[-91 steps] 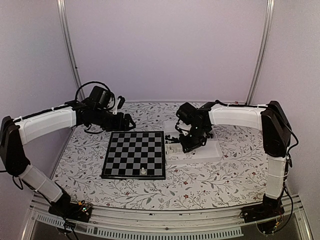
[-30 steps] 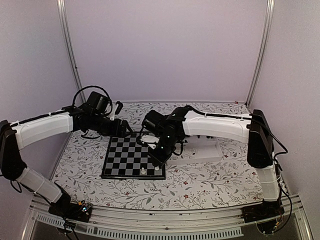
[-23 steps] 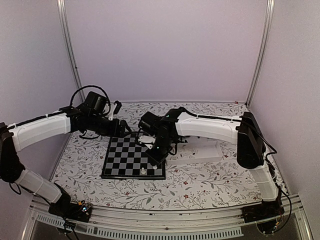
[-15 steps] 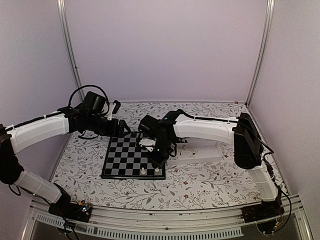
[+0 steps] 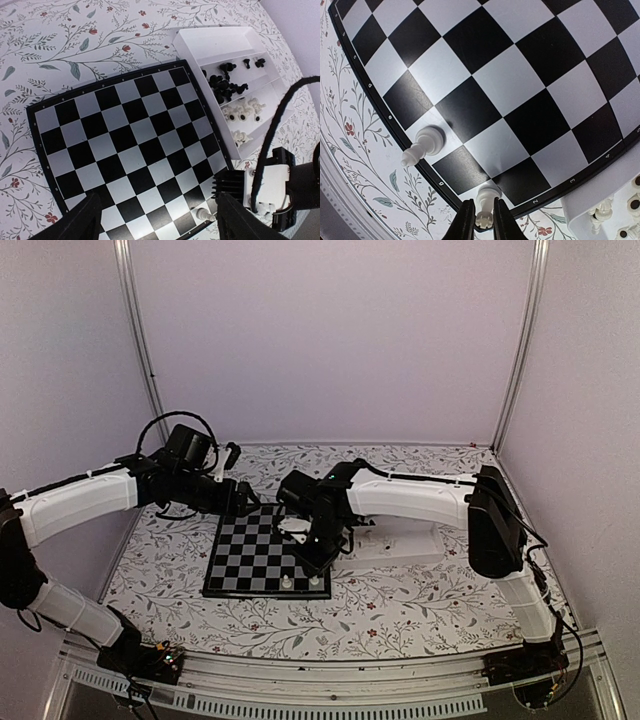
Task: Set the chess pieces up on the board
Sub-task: Place the chess piece on the chessboard, then pick up the chess piece from the storage box.
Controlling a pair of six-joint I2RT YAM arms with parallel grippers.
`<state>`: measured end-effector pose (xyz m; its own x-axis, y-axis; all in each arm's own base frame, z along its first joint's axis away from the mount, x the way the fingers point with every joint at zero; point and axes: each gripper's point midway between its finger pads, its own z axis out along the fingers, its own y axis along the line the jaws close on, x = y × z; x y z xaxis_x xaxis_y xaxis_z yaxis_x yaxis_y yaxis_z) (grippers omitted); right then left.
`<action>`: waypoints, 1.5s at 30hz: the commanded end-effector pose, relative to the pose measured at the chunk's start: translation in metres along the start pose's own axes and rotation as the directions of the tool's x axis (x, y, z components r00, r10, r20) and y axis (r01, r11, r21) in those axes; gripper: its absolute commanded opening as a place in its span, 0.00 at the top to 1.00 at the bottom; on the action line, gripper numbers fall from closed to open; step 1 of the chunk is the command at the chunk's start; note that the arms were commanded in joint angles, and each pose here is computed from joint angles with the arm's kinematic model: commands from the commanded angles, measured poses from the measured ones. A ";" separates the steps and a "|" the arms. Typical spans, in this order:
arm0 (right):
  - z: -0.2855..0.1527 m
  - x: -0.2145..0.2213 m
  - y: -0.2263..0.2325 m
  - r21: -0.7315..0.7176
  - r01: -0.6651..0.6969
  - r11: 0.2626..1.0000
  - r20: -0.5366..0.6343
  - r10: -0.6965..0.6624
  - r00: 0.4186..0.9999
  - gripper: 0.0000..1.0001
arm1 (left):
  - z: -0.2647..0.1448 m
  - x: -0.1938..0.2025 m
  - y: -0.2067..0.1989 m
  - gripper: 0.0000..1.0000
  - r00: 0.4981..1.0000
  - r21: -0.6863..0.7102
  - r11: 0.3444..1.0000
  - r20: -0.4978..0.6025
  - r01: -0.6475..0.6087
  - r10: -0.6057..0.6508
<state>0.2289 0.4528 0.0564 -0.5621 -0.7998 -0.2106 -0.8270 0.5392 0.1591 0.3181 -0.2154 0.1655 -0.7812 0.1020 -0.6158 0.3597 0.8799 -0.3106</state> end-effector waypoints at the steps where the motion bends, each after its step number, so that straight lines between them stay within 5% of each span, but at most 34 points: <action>1: 0.009 0.005 0.002 -0.011 0.000 1.000 -0.028 0.000 1.000 0.83 | -0.002 0.001 0.004 0.18 1.000 -0.009 1.000 0.003 -0.008 0.008; 9: -0.004 -0.003 -0.002 -0.002 -0.014 1.000 0.005 0.014 1.000 0.79 | -0.002 -0.001 0.004 0.19 1.000 -0.011 1.000 0.007 -0.011 0.011; 15: -0.053 -0.022 -0.044 -0.009 -0.136 0.991 0.144 0.136 0.980 0.75 | -0.004 -0.005 0.005 0.18 1.000 -0.017 1.000 0.017 -0.003 0.003; 26: -0.059 0.038 -0.143 0.107 -0.298 0.948 0.132 0.284 0.950 0.80 | 0.000 -0.023 -0.008 0.19 1.000 0.032 0.999 0.028 -0.009 0.008; 45: -0.065 0.082 -0.204 0.155 -0.389 0.908 0.168 0.364 0.916 0.81 | 0.022 -0.047 -0.040 0.20 1.000 0.132 0.991 0.020 -0.014 0.012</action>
<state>0.3432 0.2671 0.0577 -0.8276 -0.5047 -0.2458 -0.5369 0.8394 0.0842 0.3477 -0.2542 0.1798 -0.7815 0.1082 -0.6144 0.4137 0.8271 -0.3805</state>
